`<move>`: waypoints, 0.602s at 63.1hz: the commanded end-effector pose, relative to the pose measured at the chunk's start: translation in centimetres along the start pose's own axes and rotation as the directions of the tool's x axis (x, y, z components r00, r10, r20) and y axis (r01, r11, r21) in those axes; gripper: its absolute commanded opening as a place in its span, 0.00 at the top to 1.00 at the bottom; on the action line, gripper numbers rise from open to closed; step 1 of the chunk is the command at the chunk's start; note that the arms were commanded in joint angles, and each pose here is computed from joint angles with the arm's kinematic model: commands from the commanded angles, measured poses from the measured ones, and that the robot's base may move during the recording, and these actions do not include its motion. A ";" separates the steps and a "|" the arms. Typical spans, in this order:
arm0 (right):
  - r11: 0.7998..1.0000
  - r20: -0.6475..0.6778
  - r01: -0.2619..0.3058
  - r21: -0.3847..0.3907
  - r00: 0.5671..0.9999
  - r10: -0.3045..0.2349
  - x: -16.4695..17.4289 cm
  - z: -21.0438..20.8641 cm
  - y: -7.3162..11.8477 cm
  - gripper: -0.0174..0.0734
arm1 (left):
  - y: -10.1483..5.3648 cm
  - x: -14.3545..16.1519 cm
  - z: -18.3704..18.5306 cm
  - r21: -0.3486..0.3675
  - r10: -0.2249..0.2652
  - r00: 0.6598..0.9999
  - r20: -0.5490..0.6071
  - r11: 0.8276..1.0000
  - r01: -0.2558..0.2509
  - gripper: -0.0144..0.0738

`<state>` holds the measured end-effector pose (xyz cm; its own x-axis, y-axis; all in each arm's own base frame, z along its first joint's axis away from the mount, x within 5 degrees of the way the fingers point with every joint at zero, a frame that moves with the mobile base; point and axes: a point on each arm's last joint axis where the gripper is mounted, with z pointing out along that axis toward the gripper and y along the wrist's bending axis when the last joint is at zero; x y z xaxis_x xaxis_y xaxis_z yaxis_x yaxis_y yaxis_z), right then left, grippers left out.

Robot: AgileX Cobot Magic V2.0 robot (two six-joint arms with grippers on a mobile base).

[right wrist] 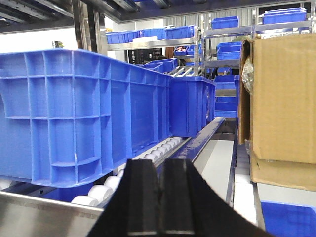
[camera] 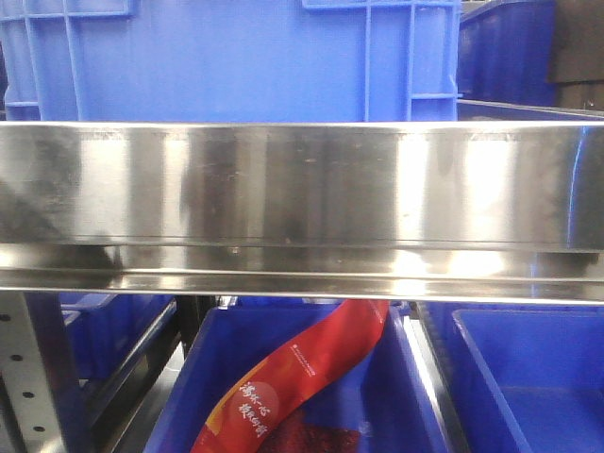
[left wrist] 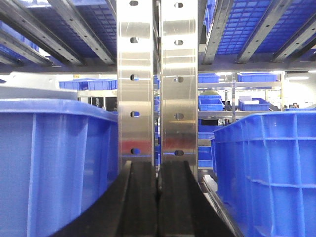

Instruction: Grab PVC pipe and place in blue bin

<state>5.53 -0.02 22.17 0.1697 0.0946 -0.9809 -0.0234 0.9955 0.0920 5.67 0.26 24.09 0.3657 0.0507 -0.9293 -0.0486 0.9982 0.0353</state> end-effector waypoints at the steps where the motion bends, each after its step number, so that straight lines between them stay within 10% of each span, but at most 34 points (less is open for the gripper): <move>1: 1.000 -0.004 0.001 0.005 1.000 -0.001 0.1 0.0 0.0 0.99 | 0.0 -0.1 -0.1 -0.006 -0.007 1.000 0.006 1.000 0.007 0.96; 38: 1.000 -0.146 0.000 -0.010 0.989 -0.001 1.4 -0.1 0.1 0.99 | -0.2 1.8 -0.3 0.014 -0.006 0.981 -0.196 1.000 0.009 0.96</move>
<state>5.65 0.26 20.80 0.0172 0.0911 -0.9957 -0.0399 0.9951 0.0904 6.11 0.16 22.32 0.1757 0.0454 -0.9834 -0.0282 0.9988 0.0410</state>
